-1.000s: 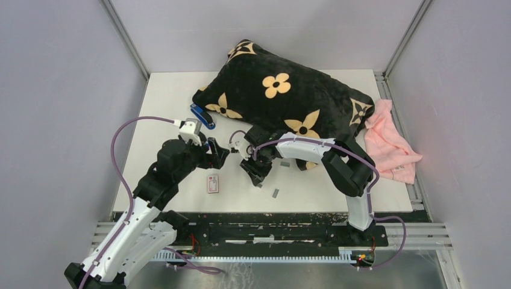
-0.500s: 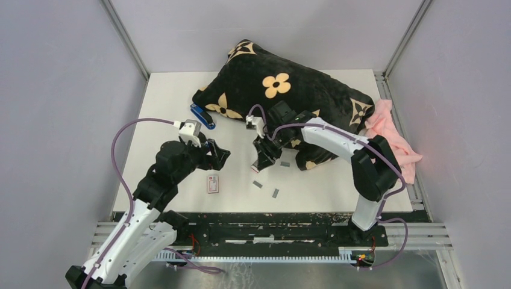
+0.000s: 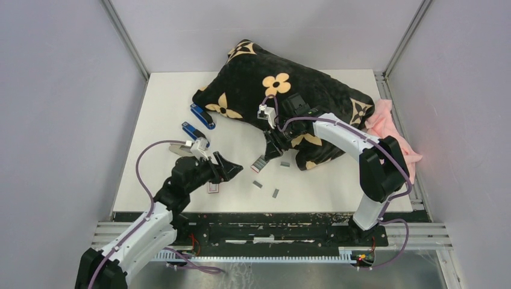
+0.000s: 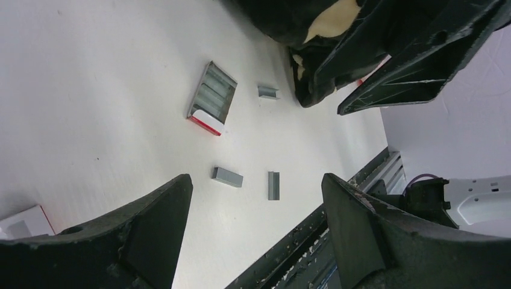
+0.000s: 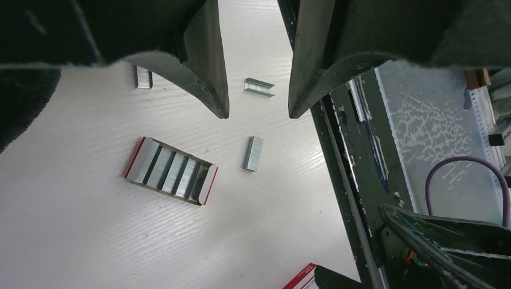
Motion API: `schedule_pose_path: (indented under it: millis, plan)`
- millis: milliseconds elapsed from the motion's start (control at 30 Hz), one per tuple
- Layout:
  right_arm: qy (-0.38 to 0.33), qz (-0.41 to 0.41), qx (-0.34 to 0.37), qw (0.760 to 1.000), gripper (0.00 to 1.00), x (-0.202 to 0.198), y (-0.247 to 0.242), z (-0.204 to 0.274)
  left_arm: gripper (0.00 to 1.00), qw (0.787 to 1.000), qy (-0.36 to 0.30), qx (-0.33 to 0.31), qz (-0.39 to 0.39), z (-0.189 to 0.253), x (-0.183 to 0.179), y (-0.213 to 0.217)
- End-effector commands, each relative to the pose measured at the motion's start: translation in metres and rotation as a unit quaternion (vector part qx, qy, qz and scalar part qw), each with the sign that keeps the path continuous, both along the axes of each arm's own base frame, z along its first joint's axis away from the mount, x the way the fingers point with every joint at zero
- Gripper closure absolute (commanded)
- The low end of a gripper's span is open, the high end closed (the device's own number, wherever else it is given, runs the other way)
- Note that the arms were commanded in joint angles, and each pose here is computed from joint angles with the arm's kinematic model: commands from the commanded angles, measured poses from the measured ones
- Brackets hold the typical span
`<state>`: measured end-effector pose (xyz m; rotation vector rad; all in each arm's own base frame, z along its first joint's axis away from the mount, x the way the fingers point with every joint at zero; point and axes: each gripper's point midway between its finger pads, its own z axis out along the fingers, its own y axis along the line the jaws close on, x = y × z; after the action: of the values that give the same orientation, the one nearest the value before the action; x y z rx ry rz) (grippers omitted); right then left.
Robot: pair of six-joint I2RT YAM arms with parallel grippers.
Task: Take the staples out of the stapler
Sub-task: Adjust the staple box at the center of the board.
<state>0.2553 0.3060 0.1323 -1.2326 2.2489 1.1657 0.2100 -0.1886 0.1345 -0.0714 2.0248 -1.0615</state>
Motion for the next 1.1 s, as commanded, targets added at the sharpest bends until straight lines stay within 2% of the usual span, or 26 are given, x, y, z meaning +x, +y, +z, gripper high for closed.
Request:
schedule_pose_path:
  millis: [0, 267, 500, 767, 833, 1067]
  plan:
    - [-0.029, -0.005, 0.001, 1.0, 0.53, 0.011, 0.0, 0.002, 0.16, 0.996, -0.023, -0.081, -0.001, 0.029, 0.007, -0.014]
    - [-0.046, -0.018, -0.029, 0.998, 0.53, 0.023, -0.005, -0.009, 0.23, 0.998, -0.003, -0.055, 0.009, 0.007, 0.01, -0.019]
    - [-0.06, -0.067, -0.093, 0.992, 0.53, 0.046, -0.016, -0.033, 0.32, 1.0, 0.011, -0.015, -0.004, -0.009, 0.014, -0.039]
    - [-0.026, -0.101, -0.116, 0.988, 0.5, 0.054, -0.014, -0.062, 0.32, 0.999, 0.033, 0.035, 0.004, -0.038, 0.028, -0.048]
    - [-0.016, -0.112, -0.12, 0.986, 0.47, 0.056, -0.013, -0.07, 0.31, 0.999, 0.036, 0.041, 0.004, -0.042, 0.032, -0.05]
    - [0.014, -0.126, -0.11, 0.986, 0.46, 0.06, -0.003, -0.084, 0.31, 0.998, 0.04, 0.053, 0.002, -0.051, 0.042, -0.057]
